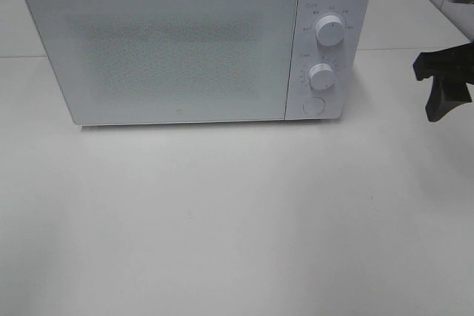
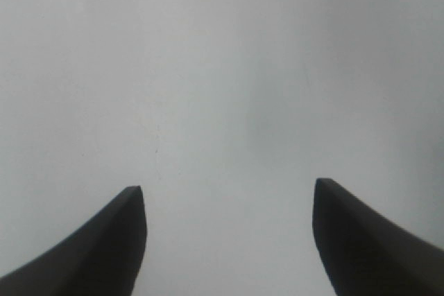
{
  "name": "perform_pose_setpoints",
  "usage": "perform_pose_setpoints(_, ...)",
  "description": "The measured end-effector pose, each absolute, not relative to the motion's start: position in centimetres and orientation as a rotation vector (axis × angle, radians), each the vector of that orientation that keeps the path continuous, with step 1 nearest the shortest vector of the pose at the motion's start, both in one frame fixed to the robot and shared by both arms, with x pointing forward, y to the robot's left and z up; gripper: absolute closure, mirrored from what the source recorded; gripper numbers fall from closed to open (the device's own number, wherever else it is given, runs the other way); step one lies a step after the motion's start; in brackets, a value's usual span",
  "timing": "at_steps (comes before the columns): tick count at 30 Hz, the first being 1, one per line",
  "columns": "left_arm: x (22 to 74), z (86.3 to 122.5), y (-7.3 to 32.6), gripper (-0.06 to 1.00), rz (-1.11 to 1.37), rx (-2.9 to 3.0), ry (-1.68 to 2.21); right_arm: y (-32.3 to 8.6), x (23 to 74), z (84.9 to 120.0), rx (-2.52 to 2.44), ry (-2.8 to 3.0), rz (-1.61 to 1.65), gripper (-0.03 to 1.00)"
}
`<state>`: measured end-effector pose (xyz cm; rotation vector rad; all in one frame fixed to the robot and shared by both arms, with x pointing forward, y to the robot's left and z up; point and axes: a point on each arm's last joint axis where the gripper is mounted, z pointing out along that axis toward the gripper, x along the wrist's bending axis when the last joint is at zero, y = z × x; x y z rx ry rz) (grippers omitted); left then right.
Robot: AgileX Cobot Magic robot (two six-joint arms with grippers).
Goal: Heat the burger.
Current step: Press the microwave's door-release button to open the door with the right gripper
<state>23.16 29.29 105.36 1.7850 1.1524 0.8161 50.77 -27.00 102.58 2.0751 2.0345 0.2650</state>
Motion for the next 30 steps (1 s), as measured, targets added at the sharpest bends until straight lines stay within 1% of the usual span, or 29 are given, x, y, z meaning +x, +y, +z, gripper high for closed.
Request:
perform_pose_setpoints(4, 23.2, 105.4, 29.3, 0.94, 0.816, 1.785, 1.152, -27.4, 47.4, 104.8, 2.047, 2.0, 0.33, 0.32)
perform_pose_setpoints(5, 23.2, 105.4, 29.3, 0.94, 0.816, 1.785, 1.152, -27.4, 47.4, 104.8, 2.047, 2.0, 0.33, 0.32)
perform_pose_setpoints(6, 23.2, 105.4, 29.3, 0.94, 0.816, 1.785, 1.152, -27.7, 45.6, 105.5, 2.037, 1.997, 0.339, 0.32)
perform_pose_setpoints(8, 23.2, 105.4, 29.3, 0.94, 0.816, 1.785, 1.152, -27.8, 44.9, 105.6, 2.033, 2.0, 0.338, 0.32)
perform_pose_setpoints(9, 23.2, 105.4, 29.3, 0.94, 0.816, 1.785, 1.152, -28.0, 43.2, 106.0, 2.026, 1.999, 0.342, 0.32)
perform_pose_setpoints(11, 23.2, 105.4, 29.3, 0.94, 0.816, 1.785, 1.152, -28.1, 42.4, 106.1, 2.027, 1.998, 0.342, 0.32)
perform_pose_setpoints(12, 23.2, 105.4, 29.3, 0.94, 0.816, 1.785, 1.152, -28.4, 40.8, 106.3, 2.024, 1.992, 0.35, 0.32)
perform_pose_setpoints(13, 23.2, 105.4, 29.3, 0.94, 0.816, 1.785, 1.152, -28.4, 40.8, 106.3, 2.024, 1.992, 0.35, 0.32)
perform_pose_setpoints(14, 23.2, 105.4, 29.3, 0.94, 0.816, 1.785, 1.152, -28.6, 39.1, 106.4, 2.017, 1.982, 0.365, 0.32)
perform_pose_setpoints(16, 23.2, 105.4, 29.3, 0.94, 0.816, 1.785, 1.152, -28.7, 38.3, 106.3, 2.015, 1.978, 0.371, 0.32)
perform_pose_setpoints(18, 23.2, 105.4, 29.3, 0.94, 0.816, 1.785, 1.152, -29.0, 36.1, 105.9, 2.005, 1.971, 0.385, 0.32)
perform_pose_setpoints(22, 23.2, 105.4, 29.3, 0.94, 0.816, 1.785, 1.152, -29.3, 34.0, 105.4, 1.981, 1.965, 0.41, 0.32)
perform_pose_setpoints(24, 23.2, 105.4, 29.3, 0.94, 0.816, 1.785, 1.152, -29.6, 31.5, 104.6, 1.932, 1.939, 0.479, 0.32)
perform_pose_setpoints(25, 23.2, 105.4, 29.3, 0.94, 0.816, 1.785, 1.152, -29.6, 31.5, 104.6, 1.932, 1.939, 0.479, 0.32)
perform_pose_setpoints(27, 23.2, 105.4, 29.3, 0.94, 0.816, 1.785, 1.152, -29.8, 29.8, 104.3, 1.89, 1.892, 0.556, 0.32)
perform_pose_setpoints(30, 23.2, 105.4, 29.3, 0.94, 0.816, 1.785, 1.152, -29.8, 29.3, 104.3, 1.87, 1.869, 0.592, 0.32)
